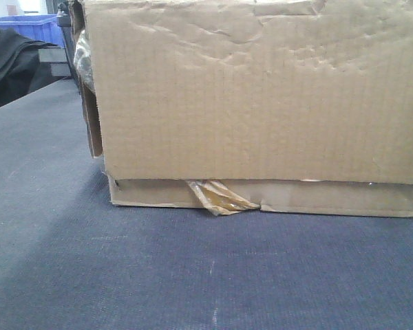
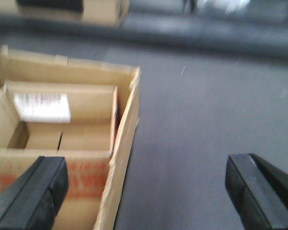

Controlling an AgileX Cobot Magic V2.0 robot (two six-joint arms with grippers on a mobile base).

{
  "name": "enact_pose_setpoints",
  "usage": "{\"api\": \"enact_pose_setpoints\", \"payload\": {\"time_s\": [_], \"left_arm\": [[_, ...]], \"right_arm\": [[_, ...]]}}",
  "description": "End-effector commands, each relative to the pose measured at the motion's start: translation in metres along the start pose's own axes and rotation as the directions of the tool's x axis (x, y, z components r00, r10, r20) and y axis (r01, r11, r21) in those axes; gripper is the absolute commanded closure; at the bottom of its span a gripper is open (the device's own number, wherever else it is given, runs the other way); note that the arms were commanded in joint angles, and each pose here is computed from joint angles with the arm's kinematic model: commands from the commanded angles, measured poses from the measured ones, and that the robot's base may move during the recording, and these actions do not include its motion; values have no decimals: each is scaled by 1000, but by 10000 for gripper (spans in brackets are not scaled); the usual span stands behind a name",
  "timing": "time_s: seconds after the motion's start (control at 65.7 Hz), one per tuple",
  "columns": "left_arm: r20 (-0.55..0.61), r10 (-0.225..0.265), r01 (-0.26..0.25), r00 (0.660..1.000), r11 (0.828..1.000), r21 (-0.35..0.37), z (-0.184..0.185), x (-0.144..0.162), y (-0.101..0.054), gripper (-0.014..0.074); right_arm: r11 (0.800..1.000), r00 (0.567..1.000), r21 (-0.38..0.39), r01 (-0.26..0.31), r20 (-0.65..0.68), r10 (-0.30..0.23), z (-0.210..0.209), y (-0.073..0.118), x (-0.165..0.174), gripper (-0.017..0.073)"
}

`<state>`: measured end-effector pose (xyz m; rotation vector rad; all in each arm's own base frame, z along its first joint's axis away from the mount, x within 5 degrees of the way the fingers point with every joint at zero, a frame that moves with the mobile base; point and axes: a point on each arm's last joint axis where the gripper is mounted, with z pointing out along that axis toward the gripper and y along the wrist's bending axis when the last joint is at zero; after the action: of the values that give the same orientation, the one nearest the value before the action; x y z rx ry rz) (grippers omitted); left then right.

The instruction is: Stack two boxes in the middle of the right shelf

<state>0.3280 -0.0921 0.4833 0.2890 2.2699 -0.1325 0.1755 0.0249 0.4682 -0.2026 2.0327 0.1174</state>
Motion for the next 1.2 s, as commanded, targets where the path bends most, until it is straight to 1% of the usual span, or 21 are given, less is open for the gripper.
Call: {"api": "enact_pose_setpoints", "payload": {"time_s": [0.0, 0.076, 0.152, 0.198, 0.38, 0.457, 0.502, 0.578, 0.654, 0.73, 0.852, 0.944, 1.05, 1.141, 1.187], "left_arm": [[-20, 4, -3, 1000, 1000, 24, 11, 1, -4, 89], [-57, 5, -3, 998, 1000, 23, 25, 5, -5, 89], [-101, -3, 8, 995, 999, 46, 40, 10, -7, 89], [-127, -3, 12, 992, 998, 65, 48, 14, -11, 89], [-217, 49, -25, 975, 993, 112, 77, 28, -36, 89], [-243, 70, -42, 967, 992, 119, 90, 32, -44, 89], [-258, 76, -45, 963, 992, 122, 97, 34, -47, 89], [-282, 75, -42, 956, 992, 120, 109, 37, -47, 89], [-306, 64, -32, 950, 994, 108, 120, 40, -48, 89], [-318, 68, -41, 945, 995, 93, 126, 42, -46, 89], [-335, 68, -39, 940, 995, 92, 134, 45, -47, 89], [-349, 51, -23, 936, 996, 83, 139, 48, -45, 89], [-362, 35, -10, 932, 997, 70, 143, 50, -40, 89], [-367, 28, -3, 930, 998, 68, 145, 50, -39, 89], [-366, 27, -2, 930, 998, 68, 145, 50, -39, 92]], "right_arm": [[1000, 988, -23, 14, -155, -18, 27, -1, -7, -10], [999, 971, -35, 10, -240, -18, 44, -2, -13, -10], [999, 948, -43, 5, -317, -18, 65, -3, -15, -10], [999, 937, -51, -4, -349, -14, 76, -3, -14, -10], [995, 887, -86, -50, -462, 4, 115, -2, -3, -10], [994, 868, -89, -60, -497, 8, 129, -3, 2, -10], [994, 857, -90, -65, -515, 9, 136, -3, 6, -10], [993, 840, -95, -67, -543, 5, 147, -3, 11, -10], [993, 822, -101, -68, -569, -2, 157, -4, 17, -10], [992, 809, -102, -70, -588, -3, 165, -4, 22, -10], [991, 790, -105, -78, -613, -3, 176, -4, 27, -10], [990, 776, -110, -88, -631, -1, 184, -3, 31, -10], [989, 769, -115, -90, -639, -4, 193, -2, 35, -10], [989, 763, -121, -88, -647, -11, 198, 1, 38, -7], [988, 758, -124, -88, -652, -14, 200, 2, 39, 13]]}}
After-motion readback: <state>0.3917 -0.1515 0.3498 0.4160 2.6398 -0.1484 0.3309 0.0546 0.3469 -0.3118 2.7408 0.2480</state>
